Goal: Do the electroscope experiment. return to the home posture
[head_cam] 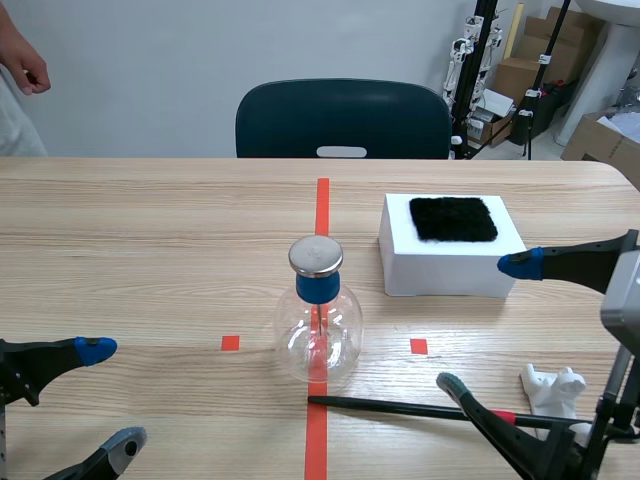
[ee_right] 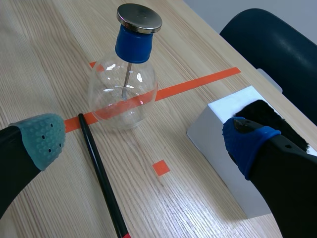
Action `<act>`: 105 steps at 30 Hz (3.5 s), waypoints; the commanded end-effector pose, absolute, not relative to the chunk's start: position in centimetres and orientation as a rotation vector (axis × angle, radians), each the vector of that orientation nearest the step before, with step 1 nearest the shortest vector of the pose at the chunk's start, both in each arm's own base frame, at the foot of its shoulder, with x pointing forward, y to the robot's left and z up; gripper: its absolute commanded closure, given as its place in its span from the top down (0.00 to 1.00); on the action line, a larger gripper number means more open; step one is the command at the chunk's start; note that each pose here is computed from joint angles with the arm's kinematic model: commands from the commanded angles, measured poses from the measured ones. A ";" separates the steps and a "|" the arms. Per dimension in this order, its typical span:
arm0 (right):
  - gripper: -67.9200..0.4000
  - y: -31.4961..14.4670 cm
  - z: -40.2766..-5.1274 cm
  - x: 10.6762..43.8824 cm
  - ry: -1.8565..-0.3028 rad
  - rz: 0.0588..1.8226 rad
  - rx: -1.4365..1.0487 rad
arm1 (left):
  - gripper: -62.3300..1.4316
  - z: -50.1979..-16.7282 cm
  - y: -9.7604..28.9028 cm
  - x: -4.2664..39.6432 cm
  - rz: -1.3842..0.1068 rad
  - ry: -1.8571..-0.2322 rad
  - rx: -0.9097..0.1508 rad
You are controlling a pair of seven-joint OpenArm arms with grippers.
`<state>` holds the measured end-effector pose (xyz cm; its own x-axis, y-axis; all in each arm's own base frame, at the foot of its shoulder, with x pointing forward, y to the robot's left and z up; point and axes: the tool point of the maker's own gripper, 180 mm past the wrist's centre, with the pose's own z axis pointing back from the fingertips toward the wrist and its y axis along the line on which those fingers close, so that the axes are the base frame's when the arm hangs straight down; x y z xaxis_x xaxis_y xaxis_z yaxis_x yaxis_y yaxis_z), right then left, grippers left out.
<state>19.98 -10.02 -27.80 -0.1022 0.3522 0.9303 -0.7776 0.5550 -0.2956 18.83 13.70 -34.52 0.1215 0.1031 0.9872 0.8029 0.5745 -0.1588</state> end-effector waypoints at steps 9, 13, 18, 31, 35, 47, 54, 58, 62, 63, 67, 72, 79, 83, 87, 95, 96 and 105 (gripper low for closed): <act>1.00 -9.8 -26.5 20.4 -1.415 1.005 0.417 | 1.00 -33.9 13.8 19.3 -0.602 -1.409 -0.853; 1.00 -9.8 -26.5 20.4 -1.415 1.005 0.417 | 1.00 -33.9 13.8 19.3 -0.602 -1.409 -0.853; 1.00 -9.8 -26.5 20.4 -1.415 1.005 0.417 | 1.00 -33.9 13.8 19.3 -0.602 -1.409 -0.853; 1.00 -9.8 -26.6 20.3 -1.411 1.003 0.419 | 1.00 -33.8 13.6 19.5 -0.595 -1.418 -0.856; 1.00 -9.9 -26.9 19.9 -1.399 0.995 0.424 | 1.00 -33.9 13.5 19.5 -0.593 -1.414 -0.856; 1.00 -12.8 -25.3 18.6 -1.484 0.864 0.371 | 1.00 -32.0 16.7 18.3 -0.457 -1.479 -0.772; 1.00 -15.6 -24.8 17.6 -1.506 0.767 0.281 | 1.00 -30.4 18.6 16.6 -0.454 -1.486 -0.599; 1.00 -16.9 -24.3 16.9 -1.515 0.721 0.232 | 1.00 -29.3 18.9 16.5 -0.451 -1.464 -0.501; 1.00 -17.3 -23.6 16.3 -1.501 0.715 0.194 | 1.00 -27.1 17.9 16.3 -0.445 -1.474 -0.484; 1.00 -17.2 -23.4 16.1 -1.492 0.725 0.191 | 1.00 -26.6 17.4 16.2 -0.453 -1.474 -0.479; 1.00 -16.6 -22.8 15.6 -1.446 0.755 0.183 | 1.00 -24.9 15.4 15.9 -0.492 -1.478 -0.454; 1.00 -15.9 -22.2 15.7 -1.420 0.769 0.167 | 1.00 -22.7 13.2 16.3 -0.485 -1.470 -0.463; 1.00 -15.3 -22.5 16.0 -1.355 0.776 0.139 | 1.00 -21.3 11.0 16.0 -0.508 -1.433 -0.479; 1.00 -13.6 -22.2 15.1 -1.334 0.823 0.228 | 1.00 -20.4 10.1 15.2 -0.503 -1.429 -0.500; 1.00 -12.4 -22.0 14.3 -1.305 0.863 0.302 | 1.00 -19.8 9.6 14.8 -0.499 -1.430 -0.510; 1.00 -11.7 -23.5 12.8 -1.193 0.929 0.374 | 1.00 -19.8 9.6 14.8 -0.499 -1.426 -0.508; 1.00 -11.6 -23.4 12.8 -1.193 0.933 0.380 | 1.00 -19.8 9.6 14.7 -0.499 -1.424 -0.509; 1.00 -11.0 -23.0 12.6 -1.216 0.934 0.421 | 1.00 -20.2 9.6 14.4 -0.499 -1.405 -0.511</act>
